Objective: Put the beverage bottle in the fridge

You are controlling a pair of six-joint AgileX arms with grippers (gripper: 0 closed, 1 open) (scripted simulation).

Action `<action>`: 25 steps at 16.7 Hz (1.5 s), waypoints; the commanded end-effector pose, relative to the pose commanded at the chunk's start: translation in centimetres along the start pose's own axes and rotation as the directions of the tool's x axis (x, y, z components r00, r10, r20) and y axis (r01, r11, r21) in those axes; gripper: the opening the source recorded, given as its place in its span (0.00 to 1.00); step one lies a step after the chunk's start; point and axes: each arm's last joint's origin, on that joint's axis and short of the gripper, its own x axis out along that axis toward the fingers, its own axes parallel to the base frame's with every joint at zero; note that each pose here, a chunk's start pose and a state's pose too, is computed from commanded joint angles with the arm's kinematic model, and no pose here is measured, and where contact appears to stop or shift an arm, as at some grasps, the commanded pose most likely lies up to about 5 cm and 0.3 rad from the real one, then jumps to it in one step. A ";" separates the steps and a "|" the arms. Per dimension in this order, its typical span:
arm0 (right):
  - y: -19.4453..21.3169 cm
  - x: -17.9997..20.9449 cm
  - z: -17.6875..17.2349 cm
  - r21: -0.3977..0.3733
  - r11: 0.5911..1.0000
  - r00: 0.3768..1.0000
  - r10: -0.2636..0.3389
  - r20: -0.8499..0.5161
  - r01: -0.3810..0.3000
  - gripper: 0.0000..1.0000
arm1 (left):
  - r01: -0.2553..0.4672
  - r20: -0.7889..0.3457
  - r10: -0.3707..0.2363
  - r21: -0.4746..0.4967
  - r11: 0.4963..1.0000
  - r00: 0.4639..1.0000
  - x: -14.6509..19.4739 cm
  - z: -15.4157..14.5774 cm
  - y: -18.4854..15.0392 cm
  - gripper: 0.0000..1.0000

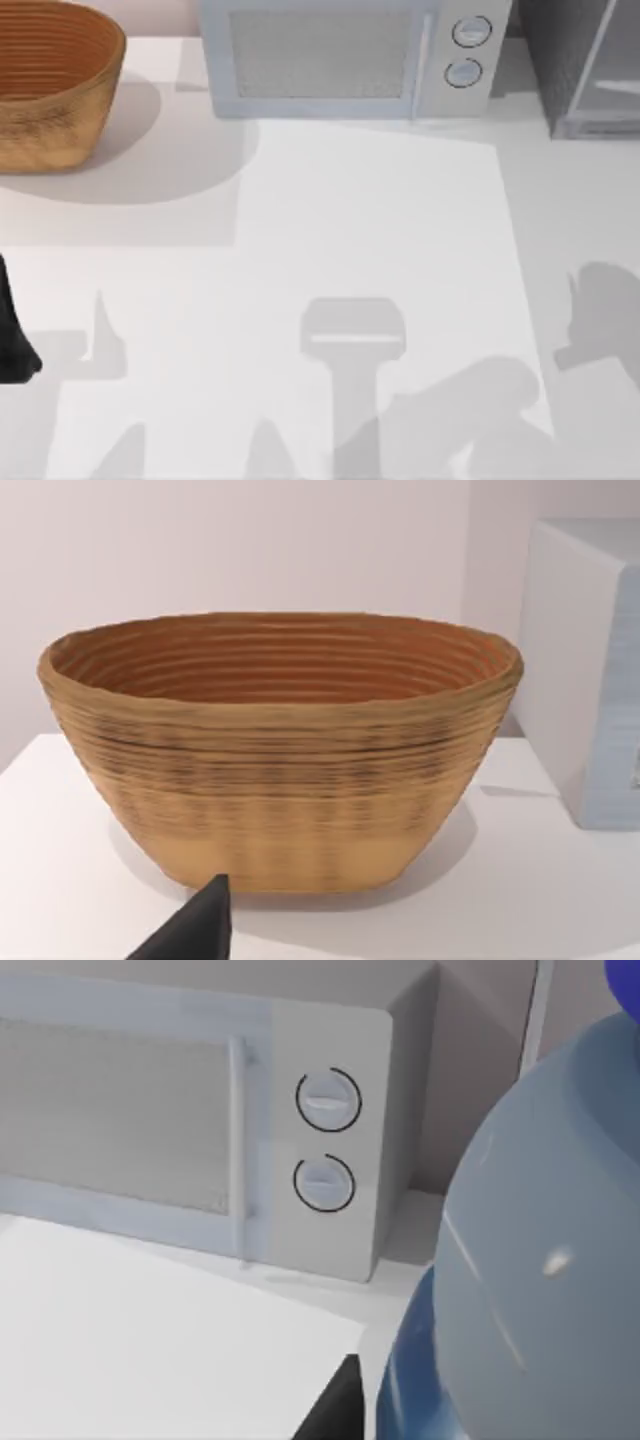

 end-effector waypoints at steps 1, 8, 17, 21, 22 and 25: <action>0.0 -0.7 -0.2 0.007 0.999 0.999 -0.043 0.009 0.043 0.01 | 0.000 0.000 0.000 0.000 1.000 1.000 0.0 0.0 0.0 1.00; -0.3 -3.5 -1.4 0.058 0.968 0.967 -0.248 0.054 0.245 0.01 | 0.000 0.000 0.000 0.000 1.000 1.000 0.0 0.0 0.0 1.00; -0.3 -3.6 -0.6 0.063 0.967 0.965 -0.252 0.073 0.248 0.01 | 0.000 0.000 0.000 0.000 1.000 1.000 0.0 0.0 0.0 1.00; -0.9 -3.0 3.3 0.059 0.969 0.959 -0.247 0.139 0.241 0.01 | 0.000 0.000 0.000 0.000 1.000 1.000 0.0 0.0 0.0 1.00; -1.2 -2.5 4.5 0.057 0.969 0.957 -0.248 0.152 0.242 0.01 | 0.000 0.000 0.000 0.000 1.000 1.000 0.0 0.0 0.0 1.00; -2.9 0.3 7.7 0.050 0.967 0.953 -0.255 0.161 0.251 0.01 | 0.000 0.000 0.000 0.000 1.000 1.000 0.0 0.0 0.0 1.00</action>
